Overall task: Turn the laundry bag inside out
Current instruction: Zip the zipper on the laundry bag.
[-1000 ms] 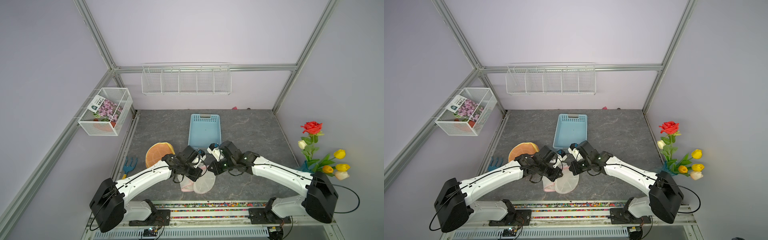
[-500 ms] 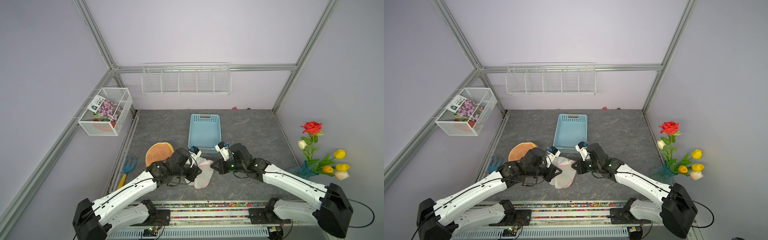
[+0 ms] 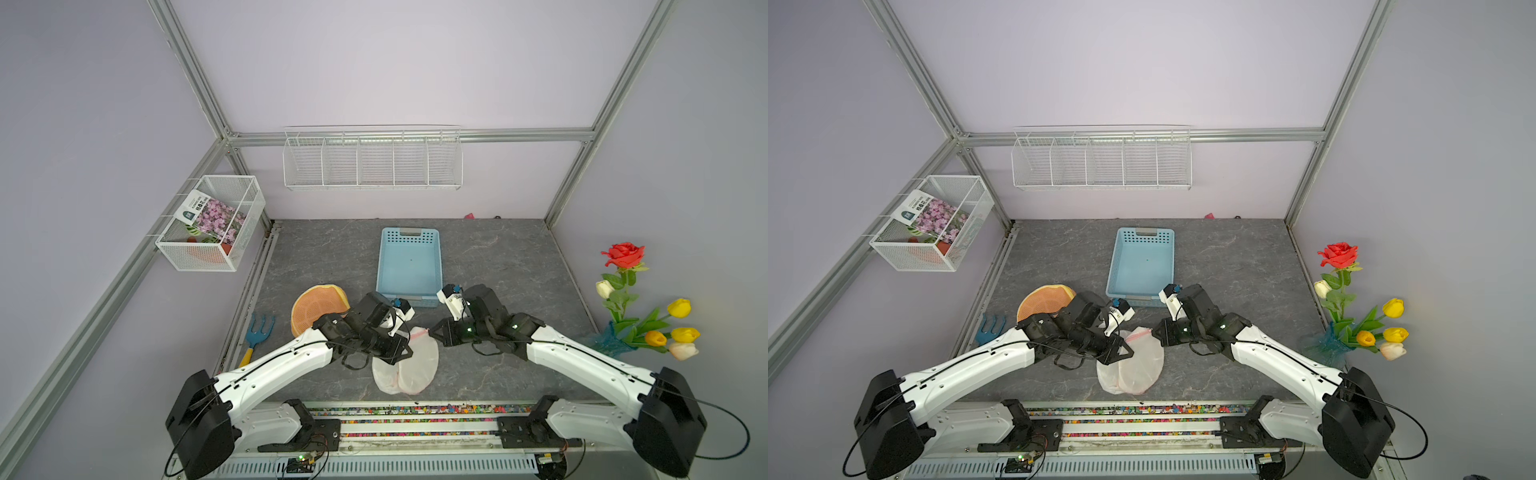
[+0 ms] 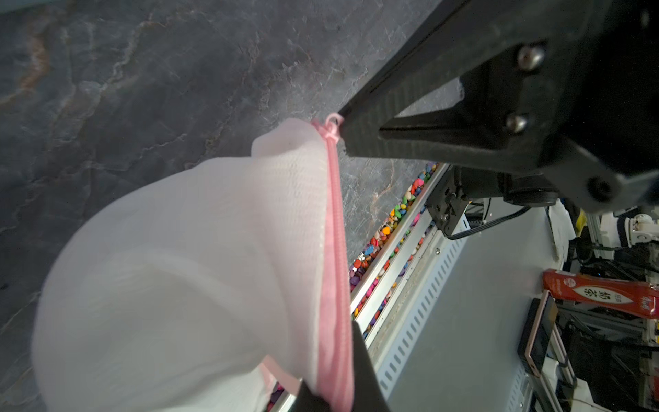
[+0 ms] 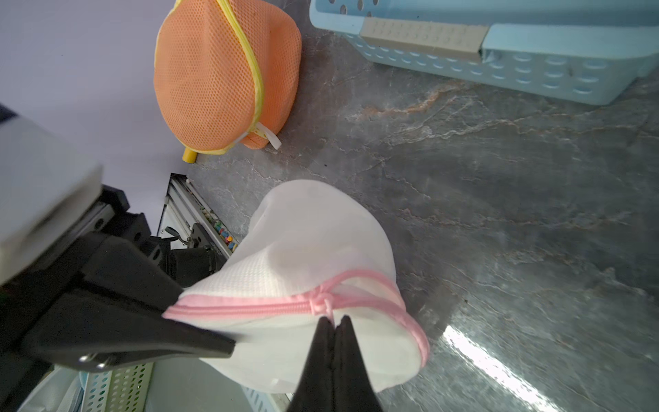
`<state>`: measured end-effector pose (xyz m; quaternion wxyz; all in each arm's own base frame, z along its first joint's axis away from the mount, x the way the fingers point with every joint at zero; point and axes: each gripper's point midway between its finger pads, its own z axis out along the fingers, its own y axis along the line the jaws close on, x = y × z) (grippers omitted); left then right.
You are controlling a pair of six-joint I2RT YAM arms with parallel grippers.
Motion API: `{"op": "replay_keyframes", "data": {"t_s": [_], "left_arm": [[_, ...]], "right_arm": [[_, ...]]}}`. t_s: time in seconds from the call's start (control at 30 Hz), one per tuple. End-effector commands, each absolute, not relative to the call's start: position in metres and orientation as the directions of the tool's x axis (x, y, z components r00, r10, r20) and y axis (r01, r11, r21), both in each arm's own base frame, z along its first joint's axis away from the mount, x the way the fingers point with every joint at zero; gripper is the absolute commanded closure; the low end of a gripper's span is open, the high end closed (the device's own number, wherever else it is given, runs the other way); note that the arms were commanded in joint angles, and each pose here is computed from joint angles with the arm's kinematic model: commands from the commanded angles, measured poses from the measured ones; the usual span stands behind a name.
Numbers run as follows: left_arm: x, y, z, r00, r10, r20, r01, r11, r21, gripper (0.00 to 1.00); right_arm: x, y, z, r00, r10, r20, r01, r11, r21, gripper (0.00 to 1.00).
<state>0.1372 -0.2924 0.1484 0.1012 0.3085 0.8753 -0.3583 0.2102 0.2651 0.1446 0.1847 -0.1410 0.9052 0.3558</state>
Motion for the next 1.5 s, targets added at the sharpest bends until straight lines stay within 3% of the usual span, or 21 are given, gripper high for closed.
{"op": "replay_keyframes", "data": {"t_s": [0.0,0.23,0.33,0.5,0.57,0.7,0.87,1.07,1.2,1.3,1.47], "left_arm": [[0.120,-0.289,0.159,-0.769,0.536,-0.349,0.624,0.509,-0.594,1.00],[0.128,-0.284,0.161,-0.764,0.518,-0.384,0.640,0.538,-0.548,1.00],[0.129,-0.285,0.155,-0.775,0.514,-0.368,0.627,0.549,-0.552,0.97],[0.140,-0.286,0.164,-0.778,0.463,-0.425,0.628,0.572,-0.528,0.43],[0.148,-0.283,0.175,-0.766,0.439,-0.469,0.640,0.587,-0.496,0.34],[0.167,-0.274,0.203,-0.712,0.392,-0.582,0.670,0.628,-0.397,0.26],[0.174,-0.284,0.223,-0.641,0.385,-0.664,0.730,0.575,-0.371,0.23],[0.148,-0.286,0.183,-0.742,0.478,-0.470,0.669,0.569,-0.478,0.51],[0.152,-0.265,0.167,-0.755,0.485,-0.442,0.648,0.654,-0.389,0.42],[0.159,-0.262,0.169,-0.740,0.494,-0.456,0.657,0.676,-0.334,0.28],[0.168,-0.270,0.159,-0.713,0.520,-0.470,0.682,0.669,-0.295,0.27]], "right_arm": [[0.227,0.218,0.119,-0.907,-0.106,-0.408,-0.284,0.868,0.407,1.00],[0.218,0.188,0.081,-0.949,-0.061,-0.311,-0.183,0.906,0.381,1.00],[0.214,0.219,0.103,-0.924,-0.095,-0.370,-0.293,0.800,0.524,1.00],[0.211,0.252,0.143,-0.890,-0.144,-0.432,-0.409,0.667,0.622,1.00],[0.209,0.259,0.153,-0.875,-0.167,-0.454,-0.447,0.637,0.628,1.00],[0.206,0.266,0.162,-0.850,-0.231,-0.474,-0.505,0.612,0.608,1.00],[0.210,0.273,0.168,-0.816,-0.297,-0.495,-0.563,0.603,0.565,1.00],[0.225,0.282,0.186,-0.790,-0.299,-0.536,-0.593,0.596,0.541,1.00],[0.227,0.288,0.194,-0.769,-0.320,-0.553,-0.621,0.578,0.529,1.00],[0.223,0.290,0.188,-0.759,-0.370,-0.536,-0.639,0.582,0.504,1.00],[0.217,0.296,0.178,-0.751,-0.399,-0.525,-0.653,0.568,0.501,1.00]]}}
